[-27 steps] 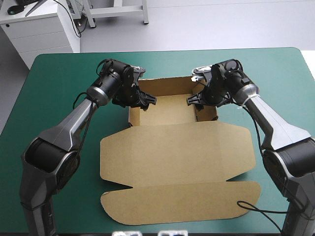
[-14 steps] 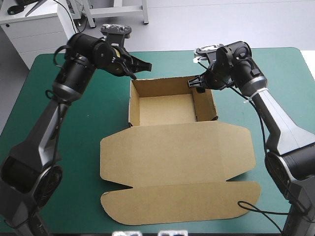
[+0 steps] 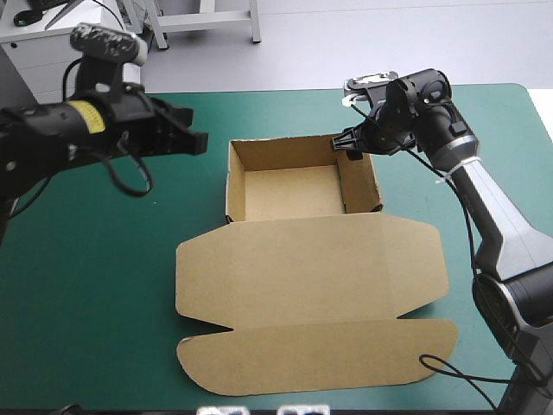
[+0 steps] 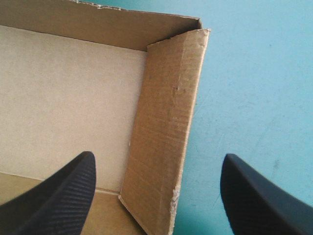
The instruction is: Fold the box
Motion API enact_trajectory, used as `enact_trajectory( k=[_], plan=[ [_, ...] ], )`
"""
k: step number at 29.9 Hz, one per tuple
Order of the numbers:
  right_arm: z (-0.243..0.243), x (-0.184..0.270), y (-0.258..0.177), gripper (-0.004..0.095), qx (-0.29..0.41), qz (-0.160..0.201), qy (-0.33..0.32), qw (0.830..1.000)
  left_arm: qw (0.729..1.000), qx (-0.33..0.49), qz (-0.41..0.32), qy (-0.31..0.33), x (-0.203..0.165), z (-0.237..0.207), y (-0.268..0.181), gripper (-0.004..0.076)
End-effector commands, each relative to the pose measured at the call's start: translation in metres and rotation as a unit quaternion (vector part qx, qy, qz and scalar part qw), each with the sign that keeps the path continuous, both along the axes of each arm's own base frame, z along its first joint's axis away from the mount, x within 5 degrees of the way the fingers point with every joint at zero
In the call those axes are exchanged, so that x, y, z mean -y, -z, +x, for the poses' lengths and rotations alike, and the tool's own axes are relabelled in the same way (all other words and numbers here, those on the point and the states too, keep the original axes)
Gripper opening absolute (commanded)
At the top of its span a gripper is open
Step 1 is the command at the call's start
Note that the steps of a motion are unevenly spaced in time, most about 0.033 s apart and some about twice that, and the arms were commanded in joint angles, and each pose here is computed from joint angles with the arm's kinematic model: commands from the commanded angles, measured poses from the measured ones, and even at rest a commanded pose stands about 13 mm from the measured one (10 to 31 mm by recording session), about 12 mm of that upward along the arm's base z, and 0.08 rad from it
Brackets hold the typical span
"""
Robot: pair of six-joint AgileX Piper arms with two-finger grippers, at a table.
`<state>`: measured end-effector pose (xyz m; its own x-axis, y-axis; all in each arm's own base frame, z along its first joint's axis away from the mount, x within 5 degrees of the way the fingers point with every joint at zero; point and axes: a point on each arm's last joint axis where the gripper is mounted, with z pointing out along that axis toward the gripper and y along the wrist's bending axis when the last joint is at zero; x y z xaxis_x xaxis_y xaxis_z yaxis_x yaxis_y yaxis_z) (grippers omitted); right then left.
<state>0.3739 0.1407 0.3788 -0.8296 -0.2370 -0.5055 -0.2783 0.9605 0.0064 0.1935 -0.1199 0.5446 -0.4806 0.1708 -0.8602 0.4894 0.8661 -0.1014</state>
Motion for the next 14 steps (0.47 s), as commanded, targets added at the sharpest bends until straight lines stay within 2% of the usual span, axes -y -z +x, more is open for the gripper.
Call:
enact_trajectory(
  k=[1, 6, 14],
  plan=[
    [-0.013, 0.011, -0.023, 0.0662, 0.033, -0.009, 0.004, 0.999, 0.999, -0.007, -0.008, 0.035, -0.018, -0.046, 0.002, -0.0008],
    [-0.013, 0.013, 0.001, 0.0662, -0.003, -0.034, 0.005, 0.999, 0.999, -0.021, -0.001, 0.042, -0.044, -0.089, 0.034, -0.0008],
    [-0.015, 0.013, 0.035, 0.0662, -0.053, -0.049, 0.002, 0.997, 0.999, 0.024, -0.024, 0.033, -0.085, -0.152, 0.095, -0.0008]
  ],
)
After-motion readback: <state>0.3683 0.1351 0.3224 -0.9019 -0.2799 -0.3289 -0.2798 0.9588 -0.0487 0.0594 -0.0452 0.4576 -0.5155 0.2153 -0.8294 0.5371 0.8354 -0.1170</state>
